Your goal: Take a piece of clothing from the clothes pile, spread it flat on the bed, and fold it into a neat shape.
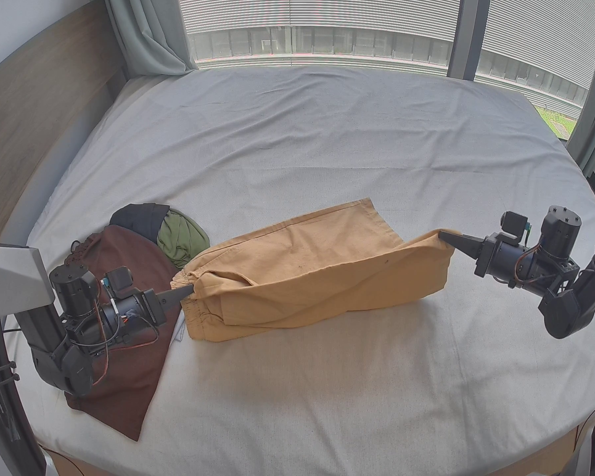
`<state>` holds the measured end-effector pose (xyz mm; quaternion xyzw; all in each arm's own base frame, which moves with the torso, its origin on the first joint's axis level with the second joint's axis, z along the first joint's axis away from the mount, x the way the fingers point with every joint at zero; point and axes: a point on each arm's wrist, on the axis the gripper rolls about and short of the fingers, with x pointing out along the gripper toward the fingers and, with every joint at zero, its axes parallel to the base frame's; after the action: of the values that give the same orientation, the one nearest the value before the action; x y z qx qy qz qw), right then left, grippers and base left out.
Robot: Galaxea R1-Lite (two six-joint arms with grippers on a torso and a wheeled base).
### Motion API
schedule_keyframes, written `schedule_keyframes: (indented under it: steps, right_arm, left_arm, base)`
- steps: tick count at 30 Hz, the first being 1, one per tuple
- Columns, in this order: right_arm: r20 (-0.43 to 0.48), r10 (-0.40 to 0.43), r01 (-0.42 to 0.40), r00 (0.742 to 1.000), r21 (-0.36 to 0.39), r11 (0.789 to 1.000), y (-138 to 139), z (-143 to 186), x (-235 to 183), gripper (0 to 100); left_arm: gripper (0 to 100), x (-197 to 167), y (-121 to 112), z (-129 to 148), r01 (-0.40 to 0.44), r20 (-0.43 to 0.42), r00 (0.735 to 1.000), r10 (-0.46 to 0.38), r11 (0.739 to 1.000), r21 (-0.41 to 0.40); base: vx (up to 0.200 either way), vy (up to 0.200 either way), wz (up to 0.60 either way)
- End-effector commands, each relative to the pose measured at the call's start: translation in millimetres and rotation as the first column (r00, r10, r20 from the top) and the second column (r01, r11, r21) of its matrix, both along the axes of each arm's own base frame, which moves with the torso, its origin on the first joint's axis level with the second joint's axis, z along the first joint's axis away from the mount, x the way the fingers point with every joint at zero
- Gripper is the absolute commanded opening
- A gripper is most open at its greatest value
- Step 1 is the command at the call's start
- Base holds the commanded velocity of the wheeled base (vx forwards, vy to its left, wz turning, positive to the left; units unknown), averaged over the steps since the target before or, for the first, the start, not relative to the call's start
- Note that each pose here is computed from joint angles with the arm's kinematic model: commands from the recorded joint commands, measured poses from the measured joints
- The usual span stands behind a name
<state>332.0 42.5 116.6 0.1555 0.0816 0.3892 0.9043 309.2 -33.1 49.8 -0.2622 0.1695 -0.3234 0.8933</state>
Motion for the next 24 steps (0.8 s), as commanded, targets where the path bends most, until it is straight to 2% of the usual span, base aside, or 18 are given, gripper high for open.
schedule_keyframes:
  steps: [1,12,24]
  right_arm:
    - [0.020,-0.004,0.004,1.000,0.002,1.000,0.9,5.1,15.6,0]
    - [0.035,-0.006,0.006,0.999,0.003,1.000,4.4,26.5,37.8,0]
    - [-0.015,-0.006,0.006,1.000,-0.003,1.000,8.1,33.0,74.2,0]
  left_arm:
    - [0,7.3,-0.3,3.9,-0.028,0.019,0.999,0.029,1.000,-0.012]
    - [0,12.4,2.1,4.1,-0.051,0.011,0.999,0.052,0.998,-0.032]
    - [0,18.6,3.6,3.1,-0.077,0.002,0.997,0.078,0.996,-0.052]
  base:
    - [0.000,0.000,0.00]
    - [0.000,0.000,0.00]
    - [0.000,0.000,0.00]
